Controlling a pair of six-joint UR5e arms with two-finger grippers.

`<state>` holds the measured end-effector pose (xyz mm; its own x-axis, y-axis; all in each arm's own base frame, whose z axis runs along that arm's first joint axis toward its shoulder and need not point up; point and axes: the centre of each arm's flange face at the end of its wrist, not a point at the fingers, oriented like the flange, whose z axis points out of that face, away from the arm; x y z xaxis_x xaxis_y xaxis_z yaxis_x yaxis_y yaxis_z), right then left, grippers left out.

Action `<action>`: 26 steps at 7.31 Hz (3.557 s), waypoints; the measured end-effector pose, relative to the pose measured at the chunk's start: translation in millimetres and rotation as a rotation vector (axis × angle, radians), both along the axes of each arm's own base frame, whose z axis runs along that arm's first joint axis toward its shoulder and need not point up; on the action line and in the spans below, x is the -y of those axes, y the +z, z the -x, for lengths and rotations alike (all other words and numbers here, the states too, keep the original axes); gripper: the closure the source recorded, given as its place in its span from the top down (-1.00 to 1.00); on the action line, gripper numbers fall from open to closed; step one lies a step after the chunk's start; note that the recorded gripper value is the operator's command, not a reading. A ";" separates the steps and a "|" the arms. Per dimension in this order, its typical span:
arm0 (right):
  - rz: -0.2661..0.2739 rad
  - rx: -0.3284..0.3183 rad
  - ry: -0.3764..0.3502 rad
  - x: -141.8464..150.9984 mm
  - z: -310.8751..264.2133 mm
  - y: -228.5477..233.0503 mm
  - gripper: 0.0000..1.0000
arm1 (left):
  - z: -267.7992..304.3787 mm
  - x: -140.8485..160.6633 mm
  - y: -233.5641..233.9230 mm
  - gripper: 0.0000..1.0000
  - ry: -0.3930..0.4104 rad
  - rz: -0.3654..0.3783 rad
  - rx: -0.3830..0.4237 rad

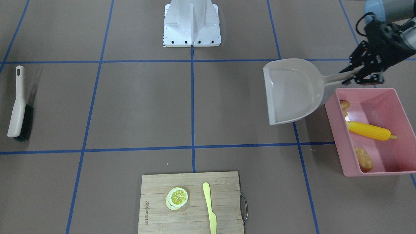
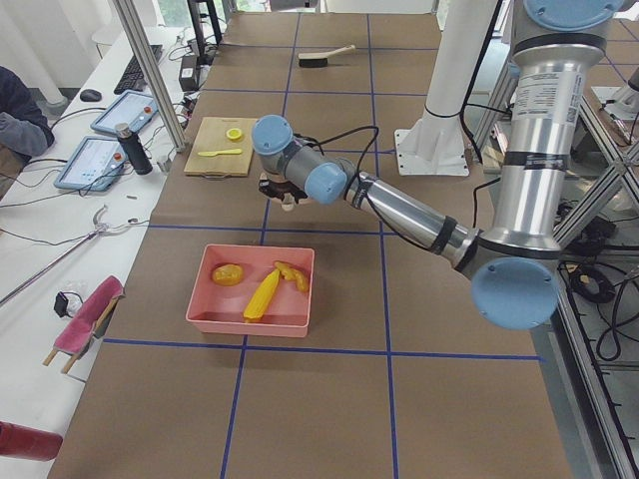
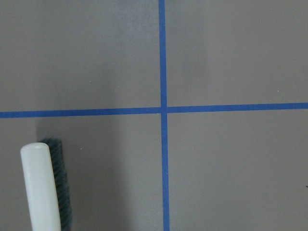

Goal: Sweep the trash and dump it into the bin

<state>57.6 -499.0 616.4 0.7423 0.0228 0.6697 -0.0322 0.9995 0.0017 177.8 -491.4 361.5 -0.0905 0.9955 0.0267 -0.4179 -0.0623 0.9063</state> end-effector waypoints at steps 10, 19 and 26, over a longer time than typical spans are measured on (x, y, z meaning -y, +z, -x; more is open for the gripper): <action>-0.053 -0.009 0.142 -6.5 -13.0 34.4 1.00 | -208.0 -34.4 -75.6 -0.97 0.097 -0.027 0.002; 0.016 0.041 0.190 1.7 -3.8 18.1 1.00 | -214.2 -37.7 -80.1 0.98 0.063 -0.089 -0.013; -0.030 0.017 -0.019 -15.7 20.4 -7.2 1.00 | 126.4 -0.8 154.7 0.98 -0.769 0.773 0.166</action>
<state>37.2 -483.3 609.3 0.7307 -0.0121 0.6826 -0.0130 0.9994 0.0317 51.4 -490.6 516.2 0.6154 0.5309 -0.5826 -0.2221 0.8260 0.5181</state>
